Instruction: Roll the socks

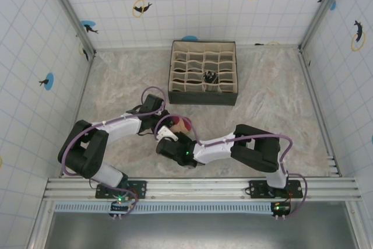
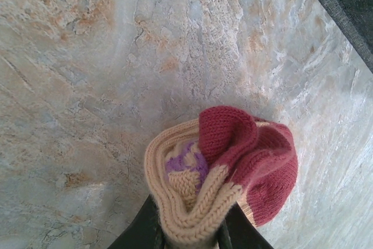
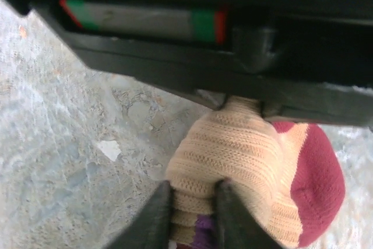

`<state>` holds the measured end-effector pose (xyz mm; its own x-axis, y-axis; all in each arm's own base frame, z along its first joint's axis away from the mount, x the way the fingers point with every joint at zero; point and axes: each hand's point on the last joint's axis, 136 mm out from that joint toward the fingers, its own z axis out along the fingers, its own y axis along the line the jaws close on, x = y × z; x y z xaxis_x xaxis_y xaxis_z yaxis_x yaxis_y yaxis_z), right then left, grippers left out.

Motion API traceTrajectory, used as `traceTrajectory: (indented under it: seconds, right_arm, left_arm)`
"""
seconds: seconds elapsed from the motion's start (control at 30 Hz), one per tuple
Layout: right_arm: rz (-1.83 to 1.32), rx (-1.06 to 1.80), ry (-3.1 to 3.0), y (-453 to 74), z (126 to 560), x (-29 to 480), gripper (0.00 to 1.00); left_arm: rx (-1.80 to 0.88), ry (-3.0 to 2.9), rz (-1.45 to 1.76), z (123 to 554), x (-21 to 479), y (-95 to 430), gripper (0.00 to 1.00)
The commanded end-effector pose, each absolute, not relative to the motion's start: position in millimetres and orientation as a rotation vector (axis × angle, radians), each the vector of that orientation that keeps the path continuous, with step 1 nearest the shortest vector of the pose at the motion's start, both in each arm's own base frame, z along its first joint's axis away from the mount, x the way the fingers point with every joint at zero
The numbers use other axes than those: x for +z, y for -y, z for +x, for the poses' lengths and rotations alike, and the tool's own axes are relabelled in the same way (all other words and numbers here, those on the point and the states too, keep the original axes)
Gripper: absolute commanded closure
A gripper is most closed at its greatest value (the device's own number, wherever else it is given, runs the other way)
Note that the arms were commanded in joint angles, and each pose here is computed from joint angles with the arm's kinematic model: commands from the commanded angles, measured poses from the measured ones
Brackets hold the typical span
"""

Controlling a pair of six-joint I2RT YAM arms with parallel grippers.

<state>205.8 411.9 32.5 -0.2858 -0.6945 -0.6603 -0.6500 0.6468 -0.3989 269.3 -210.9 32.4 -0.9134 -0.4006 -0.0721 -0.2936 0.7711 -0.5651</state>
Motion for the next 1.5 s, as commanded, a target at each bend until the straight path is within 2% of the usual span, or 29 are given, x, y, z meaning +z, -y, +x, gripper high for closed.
traceTrajectory:
  seconds: [0.0, 0.07, 0.1, 0.2, 0.33, 0.53, 0.7, 1.03, 1.47]
  right_arm:
    - [-1.006, 0.005, -2.145, -399.0, 211.9, 8.4, 0.97]
    - [-0.972, 0.041, -2.202, -390.3, 212.8, 2.1, 1.0]
    - [-0.963, 0.064, -2.225, -387.6, 211.9, -0.3, 1.0]
    - [-0.916, 0.154, -2.332, -377.8, 210.5, -12.1, 1.0]
    - [-0.861, 0.244, -2.448, -366.3, 206.3, -25.7, 1.0]
    - [-0.758, 0.397, -2.587, -353.4, 199.3, -39.5, 1.0]
    - [-0.706, 0.44, -2.657, -347.5, 199.3, -47.9, 1.0]
    - [-0.692, 0.326, -2.714, -336.3, 201.2, -54.4, 1.0]
    - [-0.729, 0.169, -2.684, -330.5, 199.3, -54.7, 1.0]
  left_arm:
    - [-0.832, -2.872, -0.536, 249.6, 24.2, 210.3, 0.72]
    - [-0.837, -2.858, -0.532, 252.3, 29.4, 210.6, 0.49]
    - [-0.838, -2.854, -0.526, 253.4, 32.0, 211.0, 0.41]
    - [-0.849, -2.834, -0.503, 257.1, 39.4, 212.9, 0.29]
    - [-0.866, -2.781, -0.476, 263.6, 52.0, 213.7, 0.22]
    - [-0.835, -2.727, -0.483, 269.8, 62.4, 203.9, 0.22]
    - [-0.727, -2.775, -0.527, 264.9, 47.0, 187.5, 0.22]
    - [-0.56, -2.808, -0.608, 256.0, 23.3, 161.7, 0.22]
    - [-0.522, -2.714, -0.81, 271.0, 17.3, 133.6, 0.22]
